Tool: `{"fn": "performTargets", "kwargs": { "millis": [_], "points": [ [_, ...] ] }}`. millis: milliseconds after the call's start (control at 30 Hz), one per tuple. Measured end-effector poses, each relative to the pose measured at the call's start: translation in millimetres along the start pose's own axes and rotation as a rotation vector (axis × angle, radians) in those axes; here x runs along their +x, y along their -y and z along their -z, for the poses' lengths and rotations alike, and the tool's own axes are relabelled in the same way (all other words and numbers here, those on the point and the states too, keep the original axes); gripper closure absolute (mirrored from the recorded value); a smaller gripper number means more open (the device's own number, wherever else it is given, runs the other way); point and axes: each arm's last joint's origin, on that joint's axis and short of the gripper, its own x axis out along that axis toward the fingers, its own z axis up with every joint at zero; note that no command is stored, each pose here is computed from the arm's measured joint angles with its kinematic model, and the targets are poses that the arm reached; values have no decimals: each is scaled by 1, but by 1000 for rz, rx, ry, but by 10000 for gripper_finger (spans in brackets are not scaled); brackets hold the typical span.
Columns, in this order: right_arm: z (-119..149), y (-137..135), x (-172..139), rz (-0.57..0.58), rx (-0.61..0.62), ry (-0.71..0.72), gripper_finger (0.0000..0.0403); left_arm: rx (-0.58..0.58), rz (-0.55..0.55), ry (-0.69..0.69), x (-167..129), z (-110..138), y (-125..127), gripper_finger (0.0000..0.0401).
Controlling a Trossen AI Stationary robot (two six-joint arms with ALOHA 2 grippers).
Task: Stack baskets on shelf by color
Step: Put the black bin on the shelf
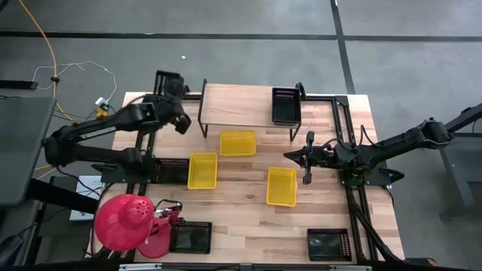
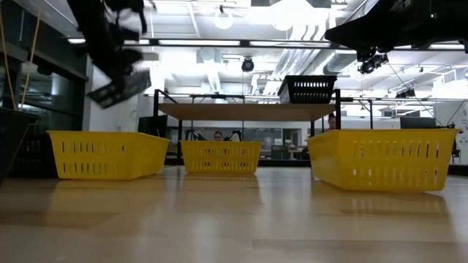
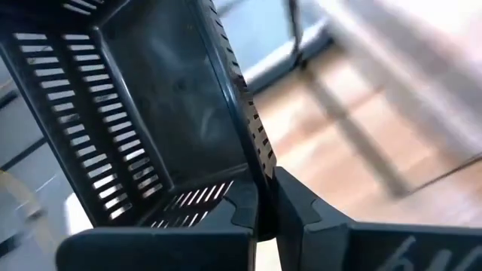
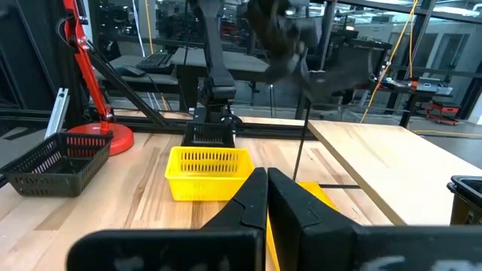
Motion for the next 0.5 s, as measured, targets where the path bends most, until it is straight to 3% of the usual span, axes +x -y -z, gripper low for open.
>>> {"fn": "performTargets", "kwargs": {
  "millis": [233,500],
  "points": [
    [-3,0,0,3,9,27,402,-40,186,226,-43,-34,17,401],
    [-3,0,0,3,14,34,402,57,312,313,-49,-68,90,401]
  ]
}}
